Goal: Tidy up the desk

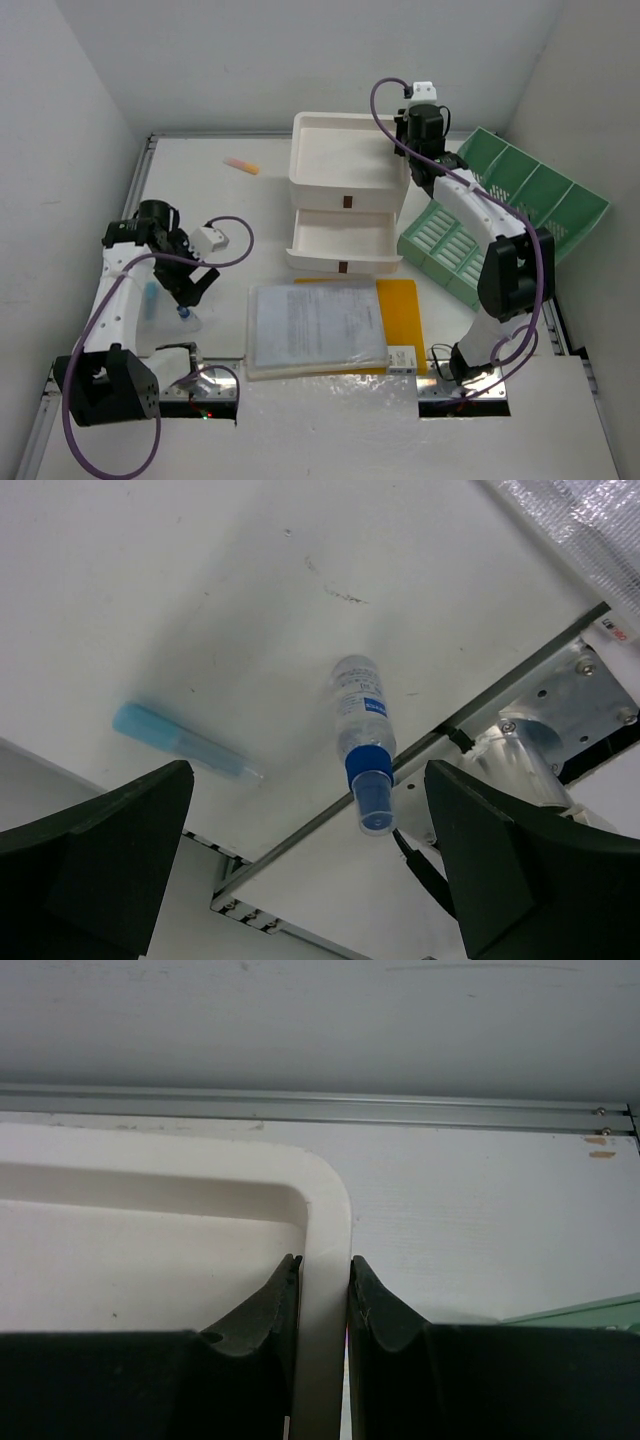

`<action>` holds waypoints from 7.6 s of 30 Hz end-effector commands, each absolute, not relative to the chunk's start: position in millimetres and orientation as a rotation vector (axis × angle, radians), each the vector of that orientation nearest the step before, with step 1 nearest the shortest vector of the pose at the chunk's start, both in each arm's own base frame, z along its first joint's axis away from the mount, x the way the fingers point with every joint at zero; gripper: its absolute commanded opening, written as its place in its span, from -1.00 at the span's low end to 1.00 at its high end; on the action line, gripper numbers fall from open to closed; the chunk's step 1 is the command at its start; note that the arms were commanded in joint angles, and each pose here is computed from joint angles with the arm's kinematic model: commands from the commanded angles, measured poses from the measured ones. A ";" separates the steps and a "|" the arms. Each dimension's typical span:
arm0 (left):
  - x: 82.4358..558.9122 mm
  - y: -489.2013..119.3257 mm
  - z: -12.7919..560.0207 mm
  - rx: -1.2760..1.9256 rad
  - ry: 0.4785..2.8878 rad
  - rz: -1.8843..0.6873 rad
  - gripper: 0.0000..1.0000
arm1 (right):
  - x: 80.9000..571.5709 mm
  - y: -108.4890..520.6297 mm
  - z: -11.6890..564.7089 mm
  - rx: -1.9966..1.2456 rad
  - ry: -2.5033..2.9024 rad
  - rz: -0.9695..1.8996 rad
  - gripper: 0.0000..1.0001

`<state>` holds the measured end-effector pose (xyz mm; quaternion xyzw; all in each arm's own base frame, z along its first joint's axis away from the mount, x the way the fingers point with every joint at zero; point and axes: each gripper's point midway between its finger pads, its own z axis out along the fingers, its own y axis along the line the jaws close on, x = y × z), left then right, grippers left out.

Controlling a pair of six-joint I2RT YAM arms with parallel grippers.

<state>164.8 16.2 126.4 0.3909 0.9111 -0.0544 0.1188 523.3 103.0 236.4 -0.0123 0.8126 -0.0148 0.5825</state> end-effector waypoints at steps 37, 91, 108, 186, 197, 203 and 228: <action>238.0 -50.0 191.8 1.099 2.234 -0.472 -1.00 | 517.1 121.9 217.7 -0.057 1.996 0.046 -0.93; 193.4 -292.8 111.7 1.785 1.812 -0.505 -1.00 | 525.5 103.2 190.1 0.176 2.046 -0.039 -1.00; 329.6 -315.0 94.7 1.248 1.845 -0.083 -1.00 | 495.3 118.1 175.4 0.084 2.101 0.119 -1.00; 439.4 -320.4 97.0 0.813 1.762 -0.305 0.39 | 512.3 104.1 171.5 0.773 1.809 0.214 -1.00; 463.3 -325.2 106.8 0.613 1.680 -0.321 0.46 | 512.6 108.7 181.4 0.776 1.790 0.211 -1.00; 467.6 -336.4 82.1 0.665 1.775 -0.365 0.43 | 513.6 116.0 188.4 0.794 1.772 0.273 -1.00; 502.8 -337.6 79.6 0.641 1.810 -0.451 -1.00 | 522.0 128.5 183.3 0.723 1.827 0.291 -1.00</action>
